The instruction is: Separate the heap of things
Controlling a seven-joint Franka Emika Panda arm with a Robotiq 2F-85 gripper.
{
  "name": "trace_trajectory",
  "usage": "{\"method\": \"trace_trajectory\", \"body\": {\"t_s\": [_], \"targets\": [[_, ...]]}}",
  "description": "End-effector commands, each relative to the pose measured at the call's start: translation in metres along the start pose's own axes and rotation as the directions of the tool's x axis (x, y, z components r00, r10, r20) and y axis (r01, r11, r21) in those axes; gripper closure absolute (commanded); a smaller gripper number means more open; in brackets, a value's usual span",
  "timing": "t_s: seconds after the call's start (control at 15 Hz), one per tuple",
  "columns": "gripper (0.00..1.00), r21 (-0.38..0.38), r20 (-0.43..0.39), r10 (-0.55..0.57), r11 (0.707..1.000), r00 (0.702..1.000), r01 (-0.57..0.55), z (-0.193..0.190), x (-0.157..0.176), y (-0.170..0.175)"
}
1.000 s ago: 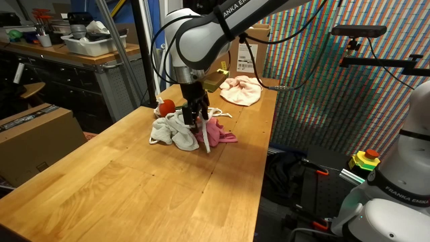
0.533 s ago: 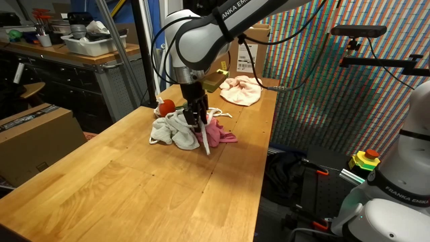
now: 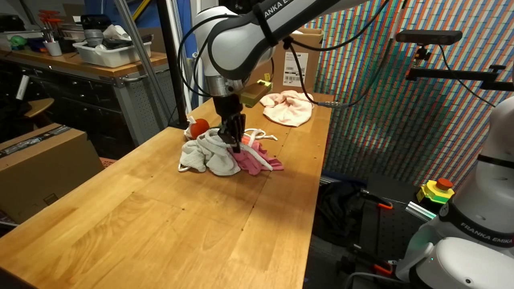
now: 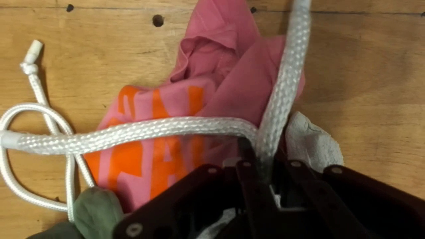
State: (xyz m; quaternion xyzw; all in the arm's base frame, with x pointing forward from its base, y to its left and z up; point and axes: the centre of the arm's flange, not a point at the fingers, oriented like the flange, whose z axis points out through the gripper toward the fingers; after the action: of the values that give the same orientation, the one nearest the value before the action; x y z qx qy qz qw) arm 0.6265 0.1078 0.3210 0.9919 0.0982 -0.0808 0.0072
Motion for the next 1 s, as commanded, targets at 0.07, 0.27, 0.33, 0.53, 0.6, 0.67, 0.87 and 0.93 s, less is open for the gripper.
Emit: {"method": "trace_trajectory", "body": {"t_s": [0.07, 0.27, 0.33, 0.53, 0.6, 0.67, 0.87, 0.93], "targets": [[0.92, -0.018, -0.029, -0.013, 1.0, 0.999, 0.012, -0.031, -0.006, -0.006], [0.92, -0.039, -0.09, -0.025, 0.999, 0.996, 0.021, -0.071, -0.015, -0.016], [0.92, -0.042, -0.111, -0.031, 0.999, 0.993, 0.027, -0.087, -0.019, -0.02], [0.92, -0.058, -0.176, -0.058, 0.997, 0.983, 0.048, -0.131, -0.033, -0.034], [0.92, -0.063, -0.201, -0.066, 0.997, 0.977, 0.054, -0.143, -0.036, -0.039], [0.92, -0.059, -0.221, -0.069, 0.997, 0.973, 0.058, -0.157, -0.04, -0.045], [0.92, -0.052, -0.281, -0.083, 0.996, 0.956, 0.071, -0.191, -0.05, -0.061], [0.92, -0.052, -0.304, -0.091, 0.996, 0.948, 0.078, -0.2, -0.053, -0.068]]}}
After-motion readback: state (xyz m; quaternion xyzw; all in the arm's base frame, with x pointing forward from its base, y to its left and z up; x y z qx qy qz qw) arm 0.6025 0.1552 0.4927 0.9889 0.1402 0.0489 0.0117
